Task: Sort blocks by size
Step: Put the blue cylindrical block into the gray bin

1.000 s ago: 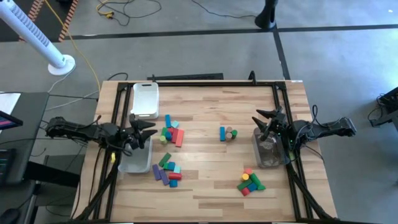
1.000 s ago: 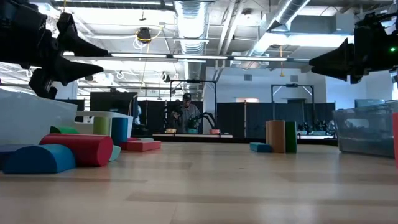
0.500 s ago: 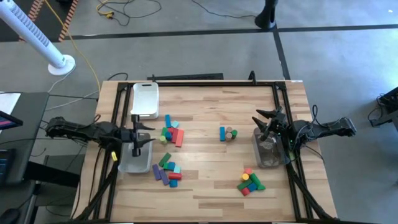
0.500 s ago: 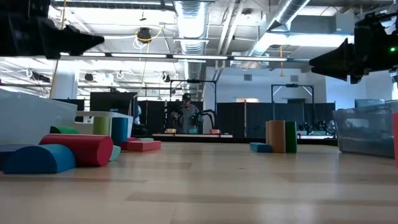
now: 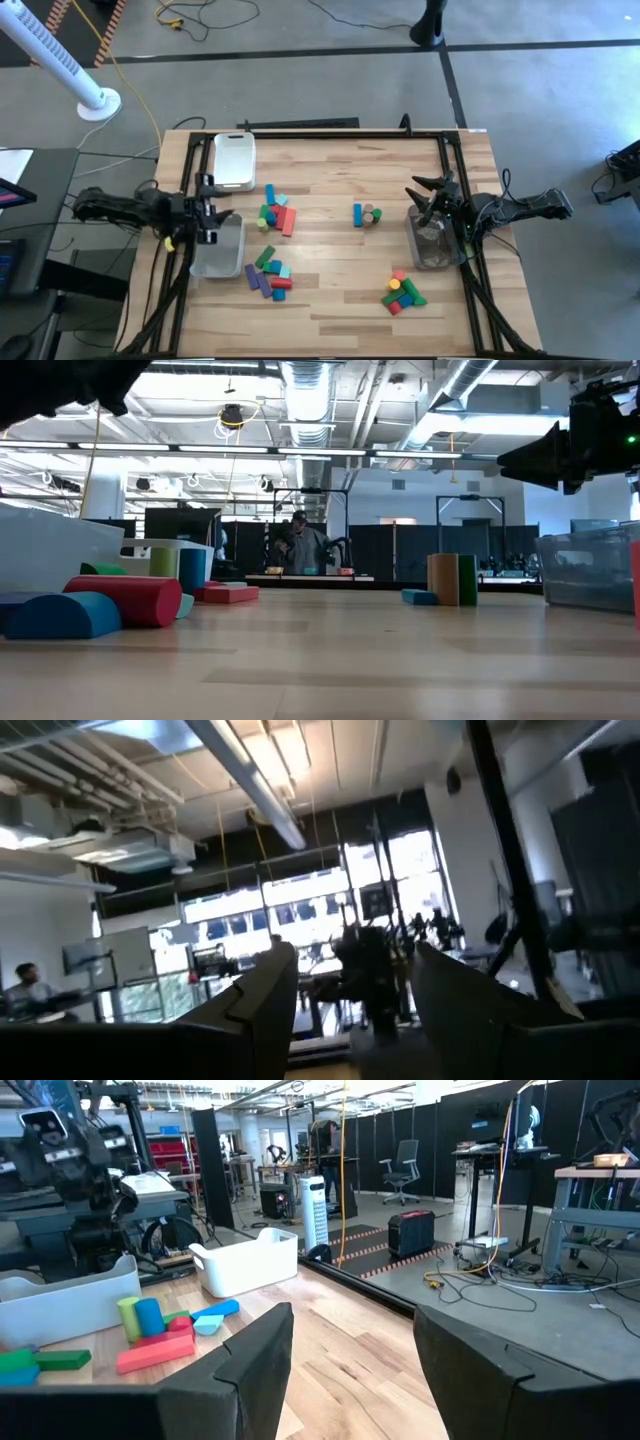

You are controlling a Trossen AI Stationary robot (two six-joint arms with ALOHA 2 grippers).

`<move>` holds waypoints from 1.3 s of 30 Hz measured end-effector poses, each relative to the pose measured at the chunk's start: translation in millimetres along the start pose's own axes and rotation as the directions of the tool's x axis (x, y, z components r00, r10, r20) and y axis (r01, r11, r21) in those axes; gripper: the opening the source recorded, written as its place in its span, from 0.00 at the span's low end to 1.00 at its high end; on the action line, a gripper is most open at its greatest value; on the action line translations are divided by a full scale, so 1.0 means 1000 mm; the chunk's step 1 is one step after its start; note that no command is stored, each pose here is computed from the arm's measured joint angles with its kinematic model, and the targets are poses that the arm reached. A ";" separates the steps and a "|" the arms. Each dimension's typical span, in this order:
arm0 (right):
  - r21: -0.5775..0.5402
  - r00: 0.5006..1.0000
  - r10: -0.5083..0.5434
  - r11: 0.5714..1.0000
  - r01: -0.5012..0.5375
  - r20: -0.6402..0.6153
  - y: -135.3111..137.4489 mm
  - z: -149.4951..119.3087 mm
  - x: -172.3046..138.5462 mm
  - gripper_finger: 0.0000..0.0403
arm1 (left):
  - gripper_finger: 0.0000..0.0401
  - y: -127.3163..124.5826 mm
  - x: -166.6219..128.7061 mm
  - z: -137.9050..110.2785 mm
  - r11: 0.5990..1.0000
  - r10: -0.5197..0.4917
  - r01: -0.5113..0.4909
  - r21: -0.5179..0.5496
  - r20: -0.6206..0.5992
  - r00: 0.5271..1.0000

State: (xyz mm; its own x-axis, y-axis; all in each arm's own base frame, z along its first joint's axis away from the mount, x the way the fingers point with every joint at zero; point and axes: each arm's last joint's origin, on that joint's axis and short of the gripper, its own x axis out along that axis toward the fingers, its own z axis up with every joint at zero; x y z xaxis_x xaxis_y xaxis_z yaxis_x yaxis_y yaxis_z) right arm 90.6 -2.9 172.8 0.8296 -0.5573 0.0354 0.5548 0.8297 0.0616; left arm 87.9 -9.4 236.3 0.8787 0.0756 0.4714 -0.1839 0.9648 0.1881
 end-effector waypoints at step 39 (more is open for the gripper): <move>0.001 1.000 0.000 1.000 0.000 0.000 0.000 0.000 0.000 0.59 | 0.46 -0.037 0.261 -0.107 0.911 -0.262 0.411 -0.016 -0.794 0.549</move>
State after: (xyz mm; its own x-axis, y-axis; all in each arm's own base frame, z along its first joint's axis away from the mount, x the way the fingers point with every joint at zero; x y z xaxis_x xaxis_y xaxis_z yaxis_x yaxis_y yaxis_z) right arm 90.6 -2.9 172.8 0.8296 -0.5573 0.0357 0.5547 0.8297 0.0622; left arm 371.5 1.5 259.9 0.8801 -0.0112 -0.4746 0.2011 0.9144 0.3514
